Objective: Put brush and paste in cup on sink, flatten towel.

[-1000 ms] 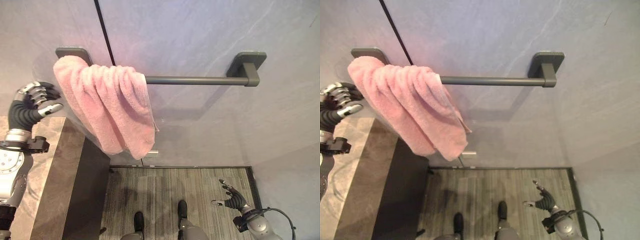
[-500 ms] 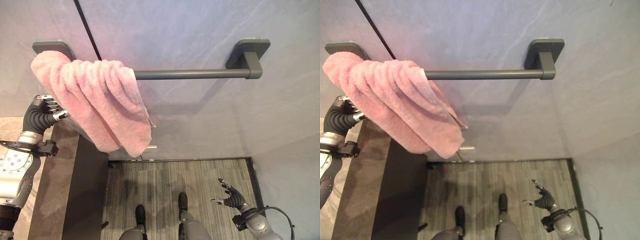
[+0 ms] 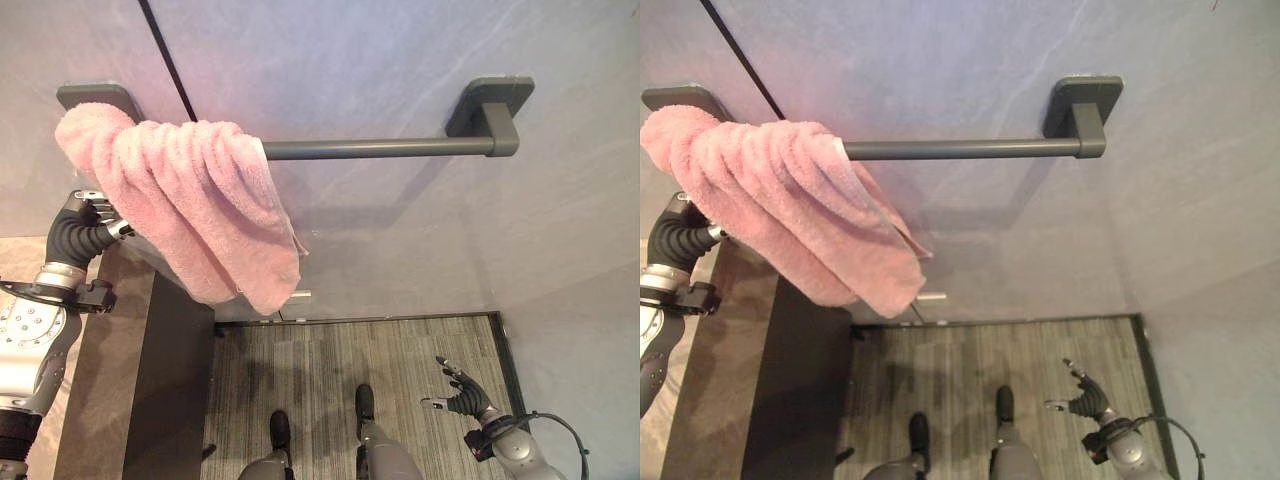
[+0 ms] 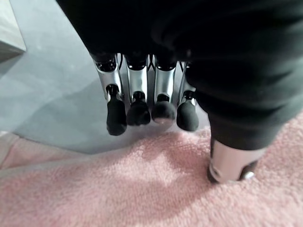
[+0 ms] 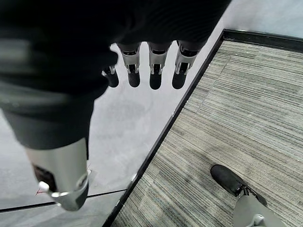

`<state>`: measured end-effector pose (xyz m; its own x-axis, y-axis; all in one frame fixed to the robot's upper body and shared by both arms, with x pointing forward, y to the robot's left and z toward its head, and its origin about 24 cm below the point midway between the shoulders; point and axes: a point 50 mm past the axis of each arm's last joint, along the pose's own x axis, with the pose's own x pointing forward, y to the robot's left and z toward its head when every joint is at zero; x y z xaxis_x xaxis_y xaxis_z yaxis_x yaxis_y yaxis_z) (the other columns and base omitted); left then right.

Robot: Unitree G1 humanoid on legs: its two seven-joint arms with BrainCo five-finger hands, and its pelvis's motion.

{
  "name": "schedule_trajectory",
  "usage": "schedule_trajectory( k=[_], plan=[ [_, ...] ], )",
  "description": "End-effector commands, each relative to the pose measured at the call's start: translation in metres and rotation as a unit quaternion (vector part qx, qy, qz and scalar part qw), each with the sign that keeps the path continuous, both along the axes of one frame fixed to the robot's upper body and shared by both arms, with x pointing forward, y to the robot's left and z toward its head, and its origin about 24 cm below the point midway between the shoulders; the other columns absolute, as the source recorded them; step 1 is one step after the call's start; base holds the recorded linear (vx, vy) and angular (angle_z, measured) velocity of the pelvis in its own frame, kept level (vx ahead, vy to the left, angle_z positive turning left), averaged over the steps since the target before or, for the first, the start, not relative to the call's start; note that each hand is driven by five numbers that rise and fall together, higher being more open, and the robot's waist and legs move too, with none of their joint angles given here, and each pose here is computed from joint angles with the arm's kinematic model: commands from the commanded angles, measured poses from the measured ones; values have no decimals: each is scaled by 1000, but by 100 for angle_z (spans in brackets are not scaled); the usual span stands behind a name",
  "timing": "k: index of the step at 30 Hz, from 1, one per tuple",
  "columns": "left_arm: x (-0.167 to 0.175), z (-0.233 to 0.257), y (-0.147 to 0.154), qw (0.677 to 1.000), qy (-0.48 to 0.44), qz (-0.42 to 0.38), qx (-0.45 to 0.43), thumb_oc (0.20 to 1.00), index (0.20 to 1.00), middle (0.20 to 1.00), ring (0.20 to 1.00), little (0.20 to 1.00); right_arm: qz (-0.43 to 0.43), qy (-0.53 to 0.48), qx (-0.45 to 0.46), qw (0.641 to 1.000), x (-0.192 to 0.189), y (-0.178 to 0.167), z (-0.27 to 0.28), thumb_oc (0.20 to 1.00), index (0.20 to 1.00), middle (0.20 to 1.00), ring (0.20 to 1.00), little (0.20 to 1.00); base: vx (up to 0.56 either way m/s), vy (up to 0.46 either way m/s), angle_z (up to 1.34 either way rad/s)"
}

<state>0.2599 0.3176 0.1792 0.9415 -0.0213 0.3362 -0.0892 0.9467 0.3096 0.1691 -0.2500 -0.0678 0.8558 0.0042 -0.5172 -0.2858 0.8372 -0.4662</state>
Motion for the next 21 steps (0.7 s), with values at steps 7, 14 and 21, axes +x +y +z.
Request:
schedule_trajectory(
  k=[7, 14, 21],
  plan=[
    [12, 28, -15, 996, -79, -41, -21, 200, 200, 200, 200, 200, 43, -94, 14, 994, 35, 1, 43, 1000, 1000, 1000, 1000, 1000, 0, 0, 0],
    [11, 24, -22, 996, -60, -69, -23, 200, 200, 200, 200, 200, 124, -215, 86, 965, 87, 38, 106, 1000, 1000, 1000, 1000, 1000, -11, -6, 0],
    [21, 40, -37, 992, -79, -97, -25, 200, 200, 200, 200, 200, 206, -316, 155, 913, 143, 104, 177, 1000, 1000, 1000, 1000, 1000, -80, -6, 4]
  ],
)
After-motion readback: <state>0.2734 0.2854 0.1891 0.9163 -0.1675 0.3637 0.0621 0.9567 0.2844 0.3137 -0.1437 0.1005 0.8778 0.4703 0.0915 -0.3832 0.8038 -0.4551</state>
